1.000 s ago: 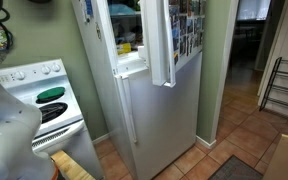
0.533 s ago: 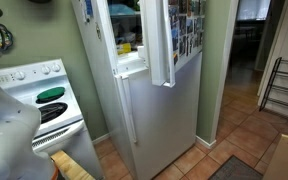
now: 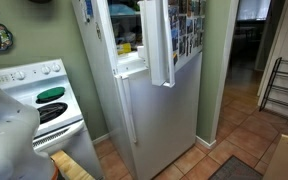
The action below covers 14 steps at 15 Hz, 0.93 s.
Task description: Open the top section of the fridge
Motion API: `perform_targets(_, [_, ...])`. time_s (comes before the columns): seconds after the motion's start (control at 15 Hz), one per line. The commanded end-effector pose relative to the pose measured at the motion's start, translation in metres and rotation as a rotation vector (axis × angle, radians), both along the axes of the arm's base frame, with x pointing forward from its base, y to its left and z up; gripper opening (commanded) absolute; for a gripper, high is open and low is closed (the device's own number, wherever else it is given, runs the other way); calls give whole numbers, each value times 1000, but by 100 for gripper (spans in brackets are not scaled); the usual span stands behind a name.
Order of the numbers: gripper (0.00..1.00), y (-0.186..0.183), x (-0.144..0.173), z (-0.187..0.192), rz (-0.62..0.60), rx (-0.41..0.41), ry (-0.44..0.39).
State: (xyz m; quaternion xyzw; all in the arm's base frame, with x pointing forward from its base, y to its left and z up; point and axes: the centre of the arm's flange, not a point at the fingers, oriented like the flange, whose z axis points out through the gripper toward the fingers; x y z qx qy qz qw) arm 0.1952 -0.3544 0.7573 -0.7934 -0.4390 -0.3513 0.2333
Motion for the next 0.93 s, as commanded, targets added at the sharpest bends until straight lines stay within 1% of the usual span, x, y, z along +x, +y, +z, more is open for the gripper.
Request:
perform_targets(0.0, [100,0,0,0,0,0,0])
perform_targets(0.13, [100,0,0,0,0,0,0])
perform_targets(0.33, [100,-2,-7,4,-95,-8,47])
perform_targets(0.47, [100,-4,-13,7,-136,-21,63])
perform_targets(0.53, [100,-5,-16,7,-158,-30,68])
perform_targets(0.67, [100,-8,-22,10,-182,-74,77])
perform_targets(0.8, [100,-9,-27,12,-189,-103,86])
perform_targets(0.87, [100,-14,-20,12,-169,-67,74])
